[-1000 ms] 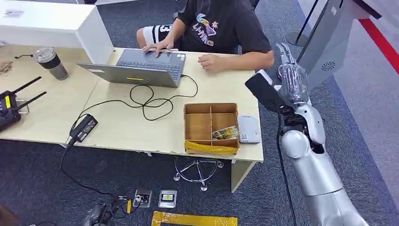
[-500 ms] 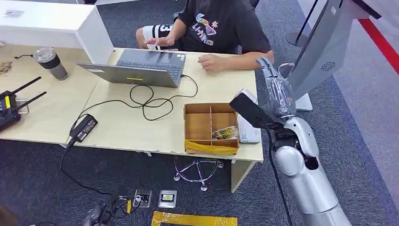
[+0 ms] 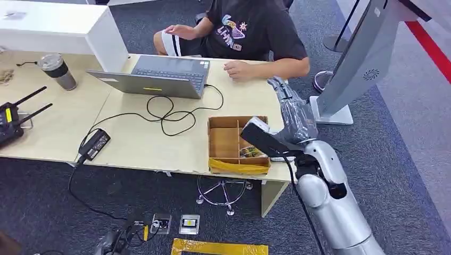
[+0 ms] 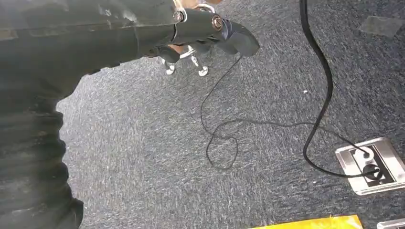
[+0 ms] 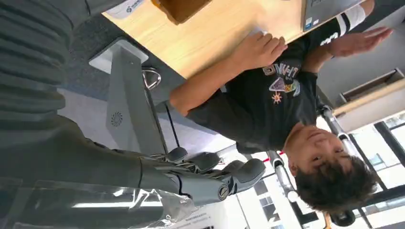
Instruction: Pass the card to the sensor for recognition and then transmit it.
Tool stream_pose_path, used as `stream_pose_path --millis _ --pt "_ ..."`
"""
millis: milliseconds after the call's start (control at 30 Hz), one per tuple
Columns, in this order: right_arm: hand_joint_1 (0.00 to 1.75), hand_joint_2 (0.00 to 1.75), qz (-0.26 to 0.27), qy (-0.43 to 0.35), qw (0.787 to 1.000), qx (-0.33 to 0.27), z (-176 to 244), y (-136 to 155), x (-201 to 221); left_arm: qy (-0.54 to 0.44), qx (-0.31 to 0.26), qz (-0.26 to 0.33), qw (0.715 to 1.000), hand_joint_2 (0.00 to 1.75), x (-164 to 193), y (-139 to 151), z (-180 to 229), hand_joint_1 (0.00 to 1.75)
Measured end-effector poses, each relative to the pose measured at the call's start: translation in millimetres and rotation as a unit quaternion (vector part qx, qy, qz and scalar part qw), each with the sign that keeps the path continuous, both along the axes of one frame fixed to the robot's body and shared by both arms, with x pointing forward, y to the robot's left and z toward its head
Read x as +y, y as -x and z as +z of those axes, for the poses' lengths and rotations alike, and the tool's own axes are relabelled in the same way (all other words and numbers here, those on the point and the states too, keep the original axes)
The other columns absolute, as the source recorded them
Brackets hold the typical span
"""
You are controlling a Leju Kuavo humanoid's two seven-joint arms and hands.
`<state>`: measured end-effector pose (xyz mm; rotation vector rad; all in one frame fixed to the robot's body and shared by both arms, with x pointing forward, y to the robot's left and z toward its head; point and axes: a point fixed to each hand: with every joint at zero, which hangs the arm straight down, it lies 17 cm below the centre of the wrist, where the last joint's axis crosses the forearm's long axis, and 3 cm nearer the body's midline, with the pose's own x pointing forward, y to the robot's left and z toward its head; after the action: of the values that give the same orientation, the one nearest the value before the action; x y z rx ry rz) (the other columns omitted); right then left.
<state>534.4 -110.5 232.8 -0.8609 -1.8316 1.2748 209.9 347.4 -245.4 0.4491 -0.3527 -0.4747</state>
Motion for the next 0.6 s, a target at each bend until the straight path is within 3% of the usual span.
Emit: stream_pose_path --millis 600 --pt "0.00 1.75 0.007 0.061 0.998 0.020 -50 6 17 0.001 0.002 -0.007 1.000 1.75 -1 0 0 0.00"
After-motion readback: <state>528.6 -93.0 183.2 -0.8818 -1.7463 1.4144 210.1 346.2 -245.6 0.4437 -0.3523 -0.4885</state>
